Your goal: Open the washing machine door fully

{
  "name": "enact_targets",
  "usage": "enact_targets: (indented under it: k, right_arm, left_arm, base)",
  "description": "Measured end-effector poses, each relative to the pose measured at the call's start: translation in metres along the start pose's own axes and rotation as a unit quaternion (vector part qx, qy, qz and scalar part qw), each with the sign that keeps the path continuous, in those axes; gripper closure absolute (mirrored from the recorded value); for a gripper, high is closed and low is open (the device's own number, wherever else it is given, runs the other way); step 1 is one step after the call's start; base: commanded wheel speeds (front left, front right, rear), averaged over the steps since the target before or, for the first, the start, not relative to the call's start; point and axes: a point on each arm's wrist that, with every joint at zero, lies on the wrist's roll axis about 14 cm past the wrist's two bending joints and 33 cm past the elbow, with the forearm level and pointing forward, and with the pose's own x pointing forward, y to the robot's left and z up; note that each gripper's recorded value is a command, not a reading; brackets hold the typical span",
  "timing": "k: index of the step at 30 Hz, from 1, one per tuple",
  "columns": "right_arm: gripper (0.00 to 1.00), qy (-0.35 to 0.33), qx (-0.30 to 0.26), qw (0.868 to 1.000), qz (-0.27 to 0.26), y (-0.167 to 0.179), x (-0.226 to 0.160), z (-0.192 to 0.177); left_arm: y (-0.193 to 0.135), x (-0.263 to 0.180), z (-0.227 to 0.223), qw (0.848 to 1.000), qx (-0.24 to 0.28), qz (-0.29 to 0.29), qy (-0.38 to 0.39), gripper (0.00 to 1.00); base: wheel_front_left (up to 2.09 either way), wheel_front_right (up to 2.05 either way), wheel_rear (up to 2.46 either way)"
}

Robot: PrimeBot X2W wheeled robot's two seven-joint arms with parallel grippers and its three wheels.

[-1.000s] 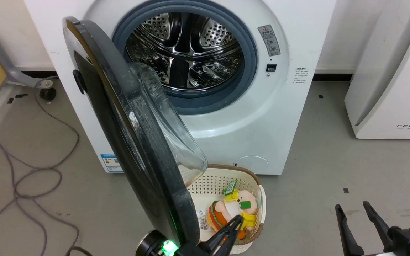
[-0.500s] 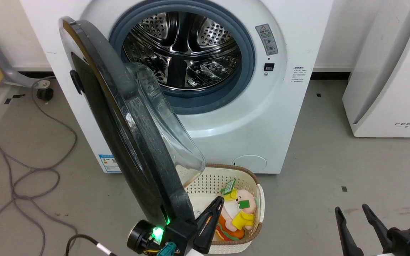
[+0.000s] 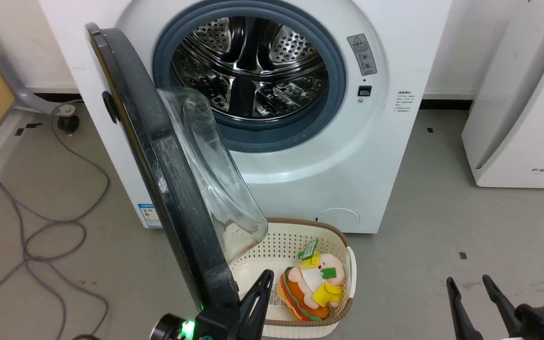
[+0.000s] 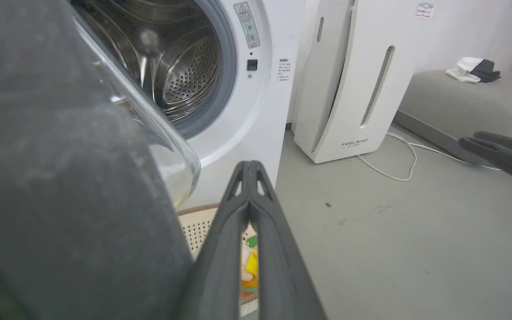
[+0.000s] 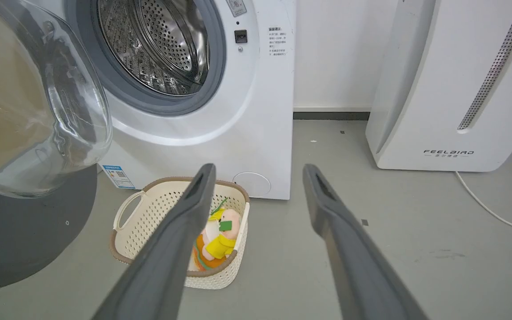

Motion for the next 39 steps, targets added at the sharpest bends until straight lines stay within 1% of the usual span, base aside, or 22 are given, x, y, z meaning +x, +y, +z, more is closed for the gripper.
enact_targets:
  k: [6, 16, 18, 20, 22, 23, 25, 26, 28, 31, 32, 39]
  right_arm:
    - [0.0, 0.01, 0.001, 1.0, 0.017, 0.01, 0.006, -0.006]
    - [0.0, 0.022, -0.004, 0.998, 0.063, 0.039, 0.023, -0.013]
    - [0.0, 0.024, -0.004, 0.997, 0.069, 0.042, 0.025, -0.013]
    - [0.0, 0.026, -0.006, 0.996, 0.086, 0.053, 0.03, -0.015]
    - [0.0, 0.028, -0.007, 0.995, 0.097, 0.061, 0.034, -0.016]
    - [0.0, 0.028, -0.007, 0.995, 0.097, 0.061, 0.034, -0.016]
    - [0.0, 0.03, -0.009, 0.993, 0.113, 0.071, 0.038, -0.017]
    - [0.0, 0.03, -0.009, 0.993, 0.113, 0.071, 0.038, -0.017]
    - [0.0, 0.032, -0.011, 0.992, 0.125, 0.079, 0.041, -0.018]
    - [0.0, 0.033, -0.011, 0.991, 0.131, 0.083, 0.043, -0.018]
    - [0.0, 0.034, -0.012, 0.99, 0.135, 0.086, 0.044, -0.019]
    - [0.0, 0.036, -0.009, 0.99, 0.138, 0.088, 0.044, -0.02]
  left_arm:
    - [0.012, -0.017, 0.002, 0.999, -0.006, 0.033, 0.0, 1.0]
    - [0.048, -0.05, 0.007, 0.993, -0.006, 0.121, -0.006, 1.0]
    - [0.052, -0.053, 0.008, 0.991, -0.005, 0.131, -0.008, 1.0]
    - [0.067, -0.066, 0.009, 0.986, -0.003, 0.164, -0.01, 1.0]
    - [0.077, -0.074, 0.01, 0.983, 0.0, 0.186, -0.012, 1.0]
    - [0.077, -0.074, 0.01, 0.983, 0.0, 0.186, -0.012, 1.0]
    - [0.091, -0.086, 0.012, 0.976, 0.004, 0.218, -0.017, 1.0]
    - [0.091, -0.086, 0.012, 0.976, 0.004, 0.218, -0.017, 1.0]
    - [0.104, -0.099, 0.012, 0.968, 0.005, 0.251, -0.017, 1.0]
    - [0.113, -0.106, 0.013, 0.963, 0.009, 0.267, -0.018, 1.0]
    - [0.122, -0.112, 0.014, 0.959, 0.015, 0.283, -0.019, 1.0]
    - [0.152, -0.133, 0.015, 0.942, 0.026, 0.335, -0.021, 1.0]
  base:
    - [0.0, 0.0, 0.0]
    - [0.0, 0.0, 0.0]
    - [0.0, 0.0, 0.0]
    - [0.0, 0.0, 0.0]
    - [0.0, 0.0, 0.0]
    - [0.0, 0.0, 0.0]
    - [0.0, 0.0, 0.0]
    - [0.0, 0.0, 0.0]
    - [0.0, 0.0, 0.0]
    - [0.0, 0.0, 0.0]
    - [0.0, 0.0, 0.0]
    - [0.0, 0.0, 0.0]
